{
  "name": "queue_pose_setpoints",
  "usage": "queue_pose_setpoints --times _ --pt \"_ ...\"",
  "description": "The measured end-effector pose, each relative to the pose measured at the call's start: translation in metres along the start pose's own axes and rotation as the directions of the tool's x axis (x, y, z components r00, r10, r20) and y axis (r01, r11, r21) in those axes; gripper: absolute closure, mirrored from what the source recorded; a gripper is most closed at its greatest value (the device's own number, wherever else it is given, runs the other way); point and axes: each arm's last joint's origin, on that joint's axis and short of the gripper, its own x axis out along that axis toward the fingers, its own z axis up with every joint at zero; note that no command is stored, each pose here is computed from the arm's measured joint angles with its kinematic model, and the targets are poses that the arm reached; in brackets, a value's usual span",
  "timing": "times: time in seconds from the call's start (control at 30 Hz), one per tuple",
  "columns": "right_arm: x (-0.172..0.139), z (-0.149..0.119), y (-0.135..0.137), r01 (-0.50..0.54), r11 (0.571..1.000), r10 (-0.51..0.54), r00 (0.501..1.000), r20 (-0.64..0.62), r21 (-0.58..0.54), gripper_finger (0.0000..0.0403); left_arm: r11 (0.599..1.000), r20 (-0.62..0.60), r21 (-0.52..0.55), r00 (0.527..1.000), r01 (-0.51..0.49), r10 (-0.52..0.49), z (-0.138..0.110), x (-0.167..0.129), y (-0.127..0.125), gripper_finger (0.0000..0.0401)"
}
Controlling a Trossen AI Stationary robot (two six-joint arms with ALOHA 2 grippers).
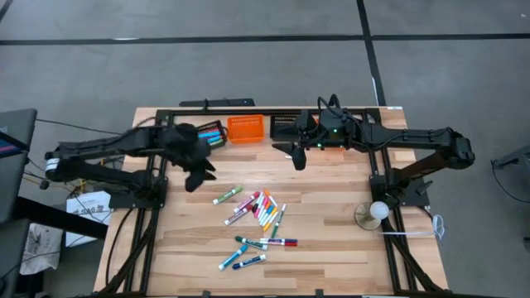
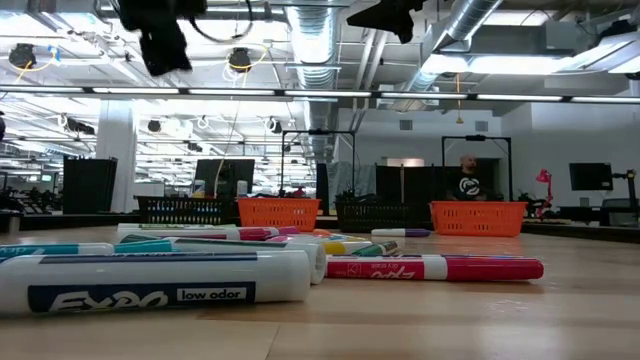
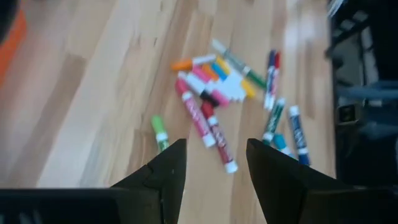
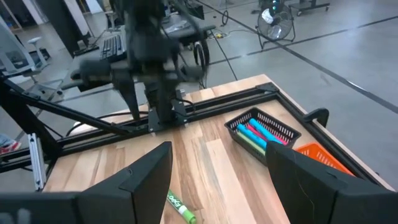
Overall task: Pick & Place Markers
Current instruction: Put the light green marker pen into the left orange bin
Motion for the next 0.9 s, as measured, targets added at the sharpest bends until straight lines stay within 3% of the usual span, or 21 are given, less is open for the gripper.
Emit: queue_pose_setpoints --times 0.23,0.47,0.9 --pt "0.0 -0.002 0.0 0.001 1.0 -0.001 1.0 -0.023 0.0 0.0154 0.999 -0.186 -0.024 0.982 -0.043 0.037 0.007 0.048 0.017 0.0234" --pt "0.0 -0.005 0.0 0.005 1.0 -0.005 0.999 -0.053 0.001 0.0154 0.996 -0.358 -0.049 0.932 -0.075 0.053 0.003 0.091 0.032 0.0234" --pt "0.0 -0.006 0.0 0.006 1.0 -0.006 0.998 -0.057 0.001 0.0154 0.997 -0.491 -0.041 0.87 -0.068 0.04 -0.008 0.132 0.021 0.0234"
